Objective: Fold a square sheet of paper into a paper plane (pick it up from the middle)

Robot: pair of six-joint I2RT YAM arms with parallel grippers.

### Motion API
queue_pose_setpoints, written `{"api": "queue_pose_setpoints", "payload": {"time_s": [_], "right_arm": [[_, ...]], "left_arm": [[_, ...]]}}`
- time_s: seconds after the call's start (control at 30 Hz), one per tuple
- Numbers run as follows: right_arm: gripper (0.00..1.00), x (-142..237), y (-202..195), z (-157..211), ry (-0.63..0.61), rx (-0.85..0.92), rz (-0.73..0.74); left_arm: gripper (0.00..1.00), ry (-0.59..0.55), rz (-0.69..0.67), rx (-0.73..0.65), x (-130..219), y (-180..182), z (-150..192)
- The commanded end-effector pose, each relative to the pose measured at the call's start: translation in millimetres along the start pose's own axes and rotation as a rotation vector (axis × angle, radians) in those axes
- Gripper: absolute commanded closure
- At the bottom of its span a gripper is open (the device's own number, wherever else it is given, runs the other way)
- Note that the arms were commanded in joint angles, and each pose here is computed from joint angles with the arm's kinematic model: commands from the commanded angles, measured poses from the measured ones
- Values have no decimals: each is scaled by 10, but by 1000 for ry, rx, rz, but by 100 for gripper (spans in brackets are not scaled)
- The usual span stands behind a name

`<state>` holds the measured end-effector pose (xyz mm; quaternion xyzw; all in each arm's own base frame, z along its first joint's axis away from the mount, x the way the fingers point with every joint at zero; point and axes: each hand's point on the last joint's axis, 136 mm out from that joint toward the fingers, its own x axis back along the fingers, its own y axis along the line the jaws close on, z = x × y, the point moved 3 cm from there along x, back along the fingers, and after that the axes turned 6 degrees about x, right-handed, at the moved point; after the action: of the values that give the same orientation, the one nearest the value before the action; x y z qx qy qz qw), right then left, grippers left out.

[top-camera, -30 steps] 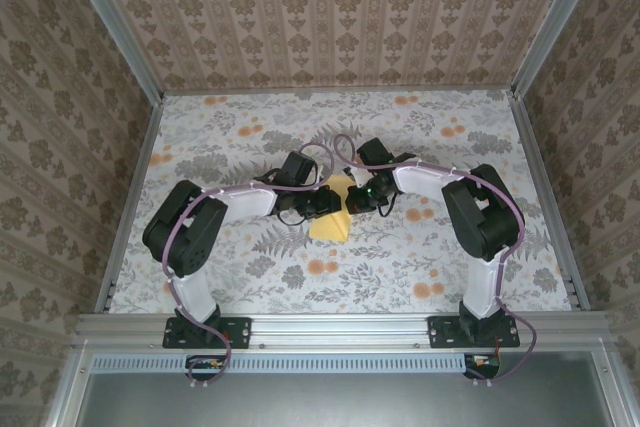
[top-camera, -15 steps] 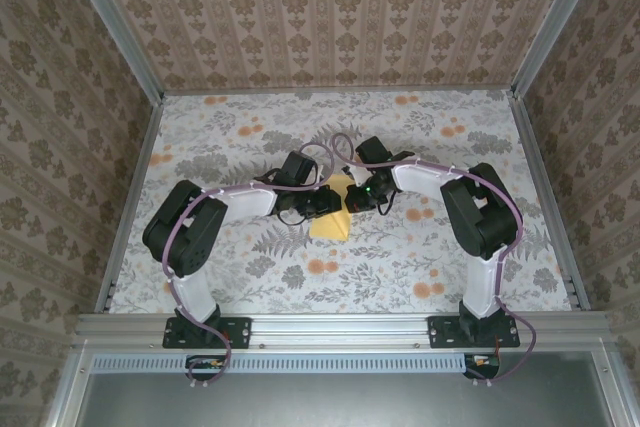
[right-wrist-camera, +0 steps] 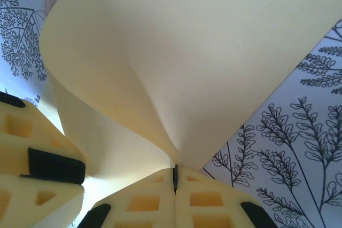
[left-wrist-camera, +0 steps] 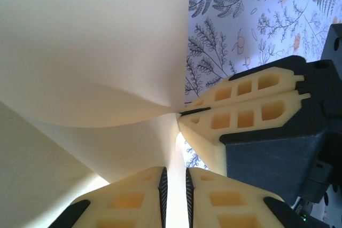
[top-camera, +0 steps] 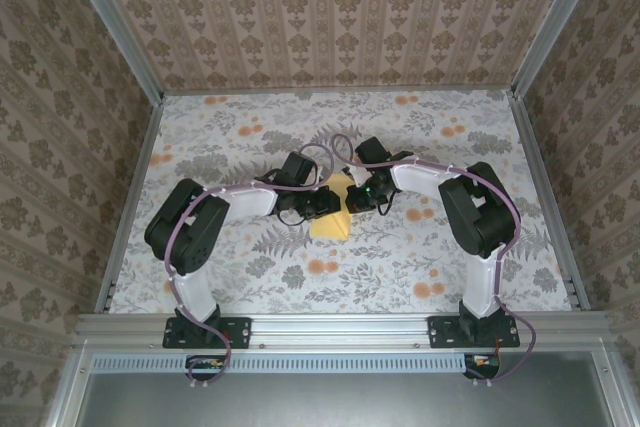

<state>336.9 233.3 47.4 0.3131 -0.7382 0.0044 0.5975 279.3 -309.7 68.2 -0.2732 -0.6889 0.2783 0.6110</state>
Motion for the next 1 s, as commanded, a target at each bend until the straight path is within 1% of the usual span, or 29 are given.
{"api": "queue_pose_setpoints", "payload": {"time_s": [0.0, 0.97], "right_arm": [[100, 0, -34, -38, 11, 14, 16], [100, -17, -44, -83, 6, 19, 20]], "left_arm": [[80, -3, -7, -13, -29, 8, -46], [80, 5, -19, -3, -58, 61, -26]]}}
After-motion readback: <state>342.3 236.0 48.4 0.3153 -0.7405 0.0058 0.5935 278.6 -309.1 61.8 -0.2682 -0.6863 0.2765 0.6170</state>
